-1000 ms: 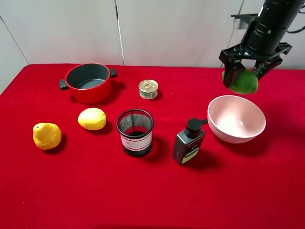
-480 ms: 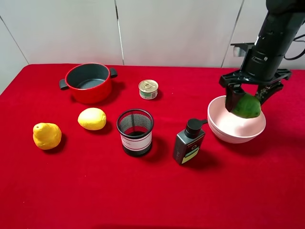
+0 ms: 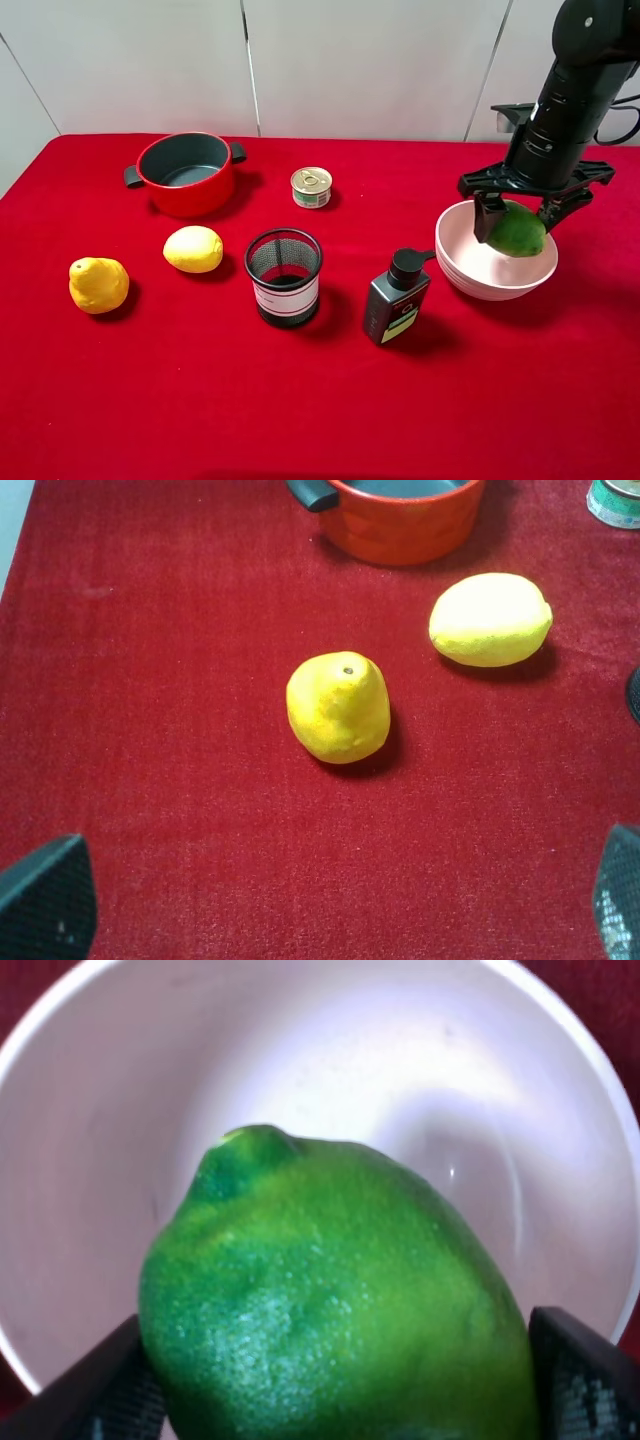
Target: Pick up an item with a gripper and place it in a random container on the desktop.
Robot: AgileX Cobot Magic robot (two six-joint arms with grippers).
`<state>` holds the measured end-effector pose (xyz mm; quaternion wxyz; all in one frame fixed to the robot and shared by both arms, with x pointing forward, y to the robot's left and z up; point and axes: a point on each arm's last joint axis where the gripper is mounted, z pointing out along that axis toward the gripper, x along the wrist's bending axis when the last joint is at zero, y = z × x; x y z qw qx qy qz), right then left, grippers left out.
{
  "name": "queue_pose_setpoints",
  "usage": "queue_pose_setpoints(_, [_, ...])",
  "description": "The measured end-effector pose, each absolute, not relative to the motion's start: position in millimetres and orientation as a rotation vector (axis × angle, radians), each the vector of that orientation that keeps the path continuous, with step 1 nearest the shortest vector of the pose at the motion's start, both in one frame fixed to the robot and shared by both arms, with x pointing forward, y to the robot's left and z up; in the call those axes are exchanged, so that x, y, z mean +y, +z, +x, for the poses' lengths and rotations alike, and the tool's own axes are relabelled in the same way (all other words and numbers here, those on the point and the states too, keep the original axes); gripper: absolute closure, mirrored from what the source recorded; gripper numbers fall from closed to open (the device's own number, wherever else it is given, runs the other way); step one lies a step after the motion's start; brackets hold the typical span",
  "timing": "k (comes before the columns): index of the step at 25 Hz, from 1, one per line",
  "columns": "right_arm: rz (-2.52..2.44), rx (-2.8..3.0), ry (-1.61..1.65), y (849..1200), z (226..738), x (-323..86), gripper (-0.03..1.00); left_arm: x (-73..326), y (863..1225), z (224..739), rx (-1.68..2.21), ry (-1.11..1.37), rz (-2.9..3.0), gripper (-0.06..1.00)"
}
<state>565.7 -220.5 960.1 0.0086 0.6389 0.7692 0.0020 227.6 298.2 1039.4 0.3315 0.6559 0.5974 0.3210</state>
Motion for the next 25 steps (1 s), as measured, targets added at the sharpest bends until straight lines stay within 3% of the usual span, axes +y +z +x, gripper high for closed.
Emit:
queue_pose_setpoints(13, [2.021,2.367,0.032,960.2,567.5,-220.1,0.44,298.2,1039.4,227.6,1.561,0.839,1.714,-0.05])
queue_pose_setpoints(18, [2.057,2.336,0.034,960.2,567.6,-220.1,0.30,298.2,1039.4,227.6,1.561,0.839,1.714,-0.05])
queue_pose_setpoints(25, [2.065,2.329,0.034,960.2,567.6,-220.1,0.28,298.2,1039.4,227.6,1.561,0.839,1.714,-0.05])
